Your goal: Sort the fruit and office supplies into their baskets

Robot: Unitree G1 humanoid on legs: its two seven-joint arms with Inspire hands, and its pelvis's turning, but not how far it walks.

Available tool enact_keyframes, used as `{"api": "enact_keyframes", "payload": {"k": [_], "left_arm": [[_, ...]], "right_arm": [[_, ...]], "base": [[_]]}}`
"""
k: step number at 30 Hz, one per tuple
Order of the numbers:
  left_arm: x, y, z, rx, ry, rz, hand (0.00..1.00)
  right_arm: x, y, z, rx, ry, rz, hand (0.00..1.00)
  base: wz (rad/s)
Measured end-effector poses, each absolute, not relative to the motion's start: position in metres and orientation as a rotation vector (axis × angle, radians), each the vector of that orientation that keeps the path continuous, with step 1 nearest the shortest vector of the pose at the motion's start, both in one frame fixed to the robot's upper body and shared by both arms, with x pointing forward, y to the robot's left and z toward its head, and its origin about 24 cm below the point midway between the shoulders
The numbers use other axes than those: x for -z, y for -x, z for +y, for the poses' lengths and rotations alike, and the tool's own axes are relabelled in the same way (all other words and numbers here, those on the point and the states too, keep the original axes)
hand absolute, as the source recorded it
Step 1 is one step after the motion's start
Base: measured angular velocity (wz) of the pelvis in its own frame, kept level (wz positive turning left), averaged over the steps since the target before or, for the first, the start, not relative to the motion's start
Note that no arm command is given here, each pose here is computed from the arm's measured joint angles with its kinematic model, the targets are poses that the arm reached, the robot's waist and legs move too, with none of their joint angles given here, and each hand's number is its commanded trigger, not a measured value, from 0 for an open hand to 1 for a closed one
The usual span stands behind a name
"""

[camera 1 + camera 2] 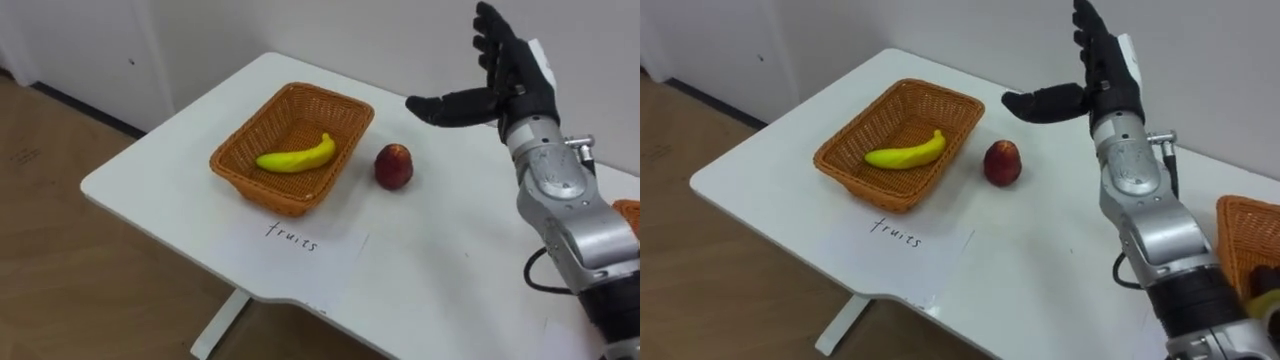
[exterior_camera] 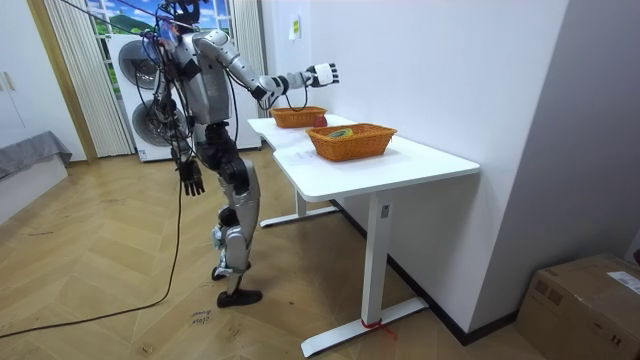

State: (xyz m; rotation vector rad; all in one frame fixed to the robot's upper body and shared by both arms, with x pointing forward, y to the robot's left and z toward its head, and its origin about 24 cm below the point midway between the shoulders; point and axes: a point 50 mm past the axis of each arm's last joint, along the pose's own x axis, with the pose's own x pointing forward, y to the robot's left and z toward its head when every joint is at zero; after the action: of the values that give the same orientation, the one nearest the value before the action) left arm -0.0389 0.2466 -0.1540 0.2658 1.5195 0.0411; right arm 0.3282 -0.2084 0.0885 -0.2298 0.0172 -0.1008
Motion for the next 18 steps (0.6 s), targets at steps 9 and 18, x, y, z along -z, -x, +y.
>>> {"api": "enact_keyframes", "payload": {"k": [9,18], "left_arm": [[0.155,0.038,0.243,-0.039,-0.255,1.513,0.0],[0.155,0.035,0.242,-0.038,-0.241,1.507,0.0]], "right_arm": [[-0.061,-0.327,-0.22,0.085,0.188,0.15,0.0],[-0.047,-0.325,-0.217,0.045,0.168,0.205,0.0]], "base": [[0.0],[0.02]]}}
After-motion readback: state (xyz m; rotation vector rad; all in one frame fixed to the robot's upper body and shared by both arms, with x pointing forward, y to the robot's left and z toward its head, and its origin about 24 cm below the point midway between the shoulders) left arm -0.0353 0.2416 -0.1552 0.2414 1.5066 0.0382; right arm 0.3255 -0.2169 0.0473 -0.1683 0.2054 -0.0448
